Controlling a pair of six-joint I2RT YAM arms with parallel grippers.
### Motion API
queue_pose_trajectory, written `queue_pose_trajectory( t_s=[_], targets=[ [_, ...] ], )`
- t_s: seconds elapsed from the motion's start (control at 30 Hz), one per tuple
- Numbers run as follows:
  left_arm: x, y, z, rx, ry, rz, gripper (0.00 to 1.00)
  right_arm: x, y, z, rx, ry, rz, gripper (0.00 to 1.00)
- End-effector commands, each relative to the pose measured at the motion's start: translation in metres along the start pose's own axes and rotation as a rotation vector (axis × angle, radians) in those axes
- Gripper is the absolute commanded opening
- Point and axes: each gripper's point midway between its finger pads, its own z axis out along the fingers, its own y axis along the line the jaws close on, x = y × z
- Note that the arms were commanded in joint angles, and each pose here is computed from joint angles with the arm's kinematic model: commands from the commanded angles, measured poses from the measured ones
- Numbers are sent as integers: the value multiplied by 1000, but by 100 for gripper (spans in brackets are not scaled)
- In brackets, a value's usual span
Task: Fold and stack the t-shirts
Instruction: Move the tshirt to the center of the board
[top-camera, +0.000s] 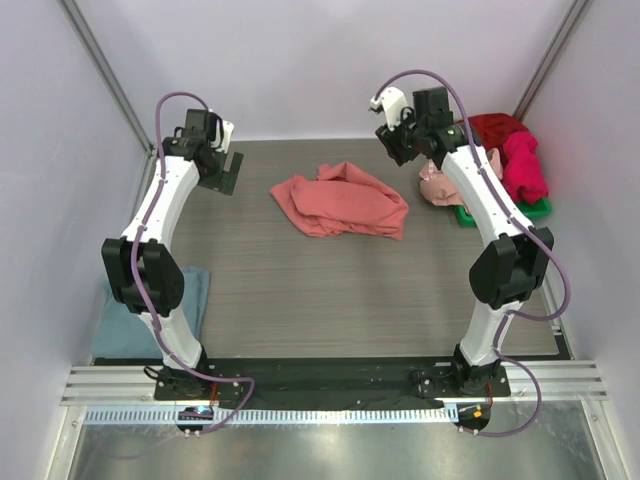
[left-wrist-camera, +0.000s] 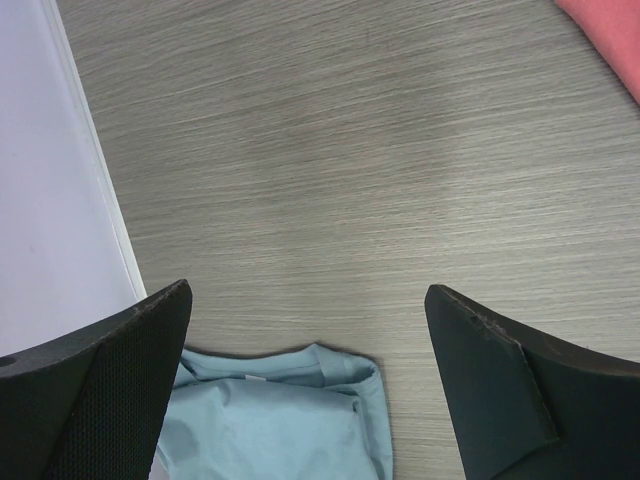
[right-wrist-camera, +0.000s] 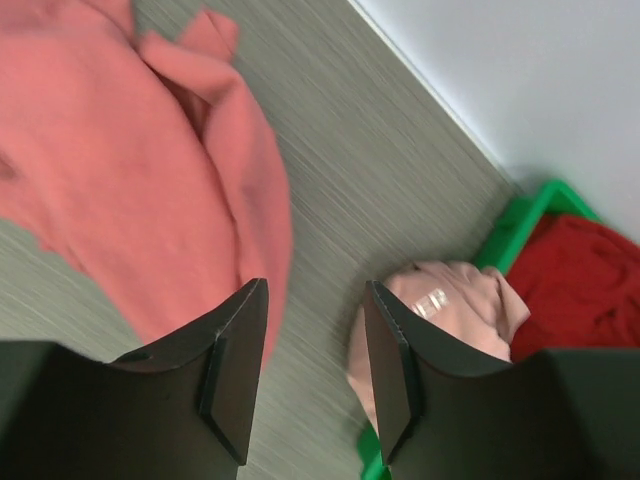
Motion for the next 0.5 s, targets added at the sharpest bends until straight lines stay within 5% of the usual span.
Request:
queue_pose_trajectory(
  t_s=[0.0,0.2,0.47],
  targets=[
    [-7,5,-6,-13,-38,-25,100,43,-36,-3,91,156,-66,50],
    [-6,2,1,0,-26,-28,100,121,-81,7,179,392,-40,57],
    [-8,-1,5,12,-21,-33,100,171,-111,12,181,534,14,61]
  ],
)
